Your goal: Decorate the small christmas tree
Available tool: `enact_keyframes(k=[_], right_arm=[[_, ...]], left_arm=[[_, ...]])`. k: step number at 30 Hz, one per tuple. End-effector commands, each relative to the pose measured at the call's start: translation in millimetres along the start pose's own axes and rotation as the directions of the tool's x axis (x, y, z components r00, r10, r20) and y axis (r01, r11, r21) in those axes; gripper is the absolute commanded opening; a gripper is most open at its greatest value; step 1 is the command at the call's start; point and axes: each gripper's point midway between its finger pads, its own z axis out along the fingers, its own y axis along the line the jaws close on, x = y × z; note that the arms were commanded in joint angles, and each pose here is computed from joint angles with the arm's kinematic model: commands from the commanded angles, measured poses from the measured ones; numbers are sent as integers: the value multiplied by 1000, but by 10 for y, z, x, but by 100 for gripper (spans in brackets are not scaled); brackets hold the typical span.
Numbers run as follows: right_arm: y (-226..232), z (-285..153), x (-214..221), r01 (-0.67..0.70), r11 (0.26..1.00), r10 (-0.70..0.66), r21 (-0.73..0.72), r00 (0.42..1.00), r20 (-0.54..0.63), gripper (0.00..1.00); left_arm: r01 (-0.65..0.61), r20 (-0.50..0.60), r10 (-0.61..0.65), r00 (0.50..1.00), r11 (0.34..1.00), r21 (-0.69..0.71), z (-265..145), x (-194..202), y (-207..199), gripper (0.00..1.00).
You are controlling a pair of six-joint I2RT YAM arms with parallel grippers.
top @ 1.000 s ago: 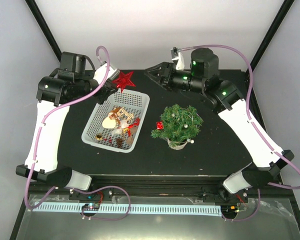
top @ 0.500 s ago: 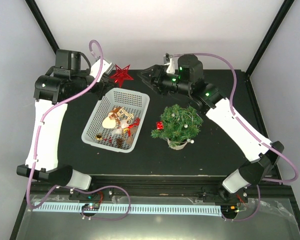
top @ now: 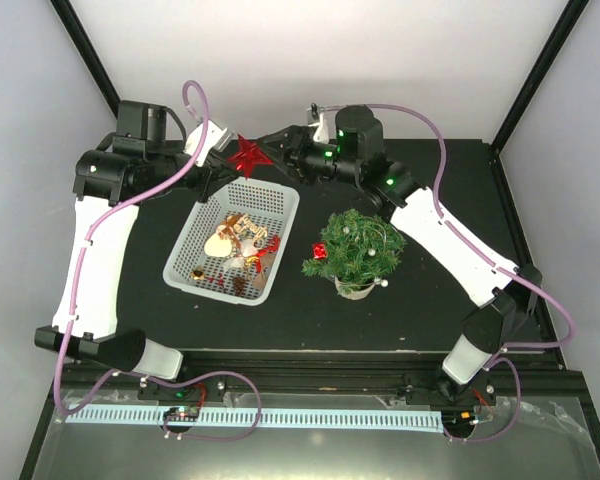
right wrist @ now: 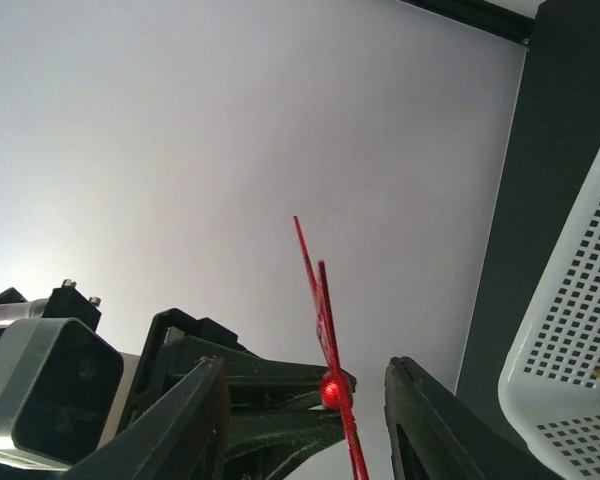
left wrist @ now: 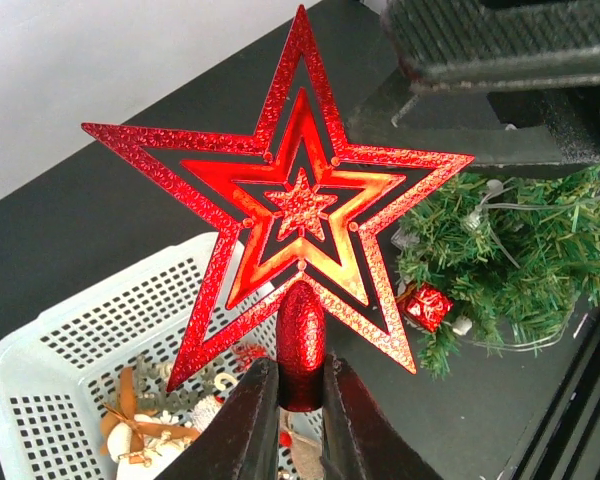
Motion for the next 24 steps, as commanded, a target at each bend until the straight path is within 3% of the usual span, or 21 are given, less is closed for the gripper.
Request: enact_keyframes(k=[1, 6, 14, 16, 20, 24], right_arm=[[268, 12, -1, 27, 997, -29, -78, 999, -18, 45], [241, 91, 39, 28, 997, -32, -71, 998, -47, 44], [201, 172, 106, 30, 998, -35, -60, 995, -88, 34], [185, 184, 117, 29, 998, -34, -55, 995, -96, 28], [145, 214, 151, 37, 999, -40, -29, 993, -115, 3], [142, 188, 139, 57, 998, -57, -9, 993, -104, 1]], left_arm=[[8, 20, -8, 1000, 1000, 28, -4, -37, -36, 13], [8, 25, -9, 1000, 999, 39, -6, -54, -50, 13], [9, 23, -10, 1000, 999, 43, 5, -54, -50, 13], [10, 21, -11, 1000, 999, 45, 14, -51, -48, 13], [9, 23, -10, 1000, 999, 46, 15, -59, -47, 16], [6, 21, -8, 1000, 998, 64, 21, -55, -76, 24]])
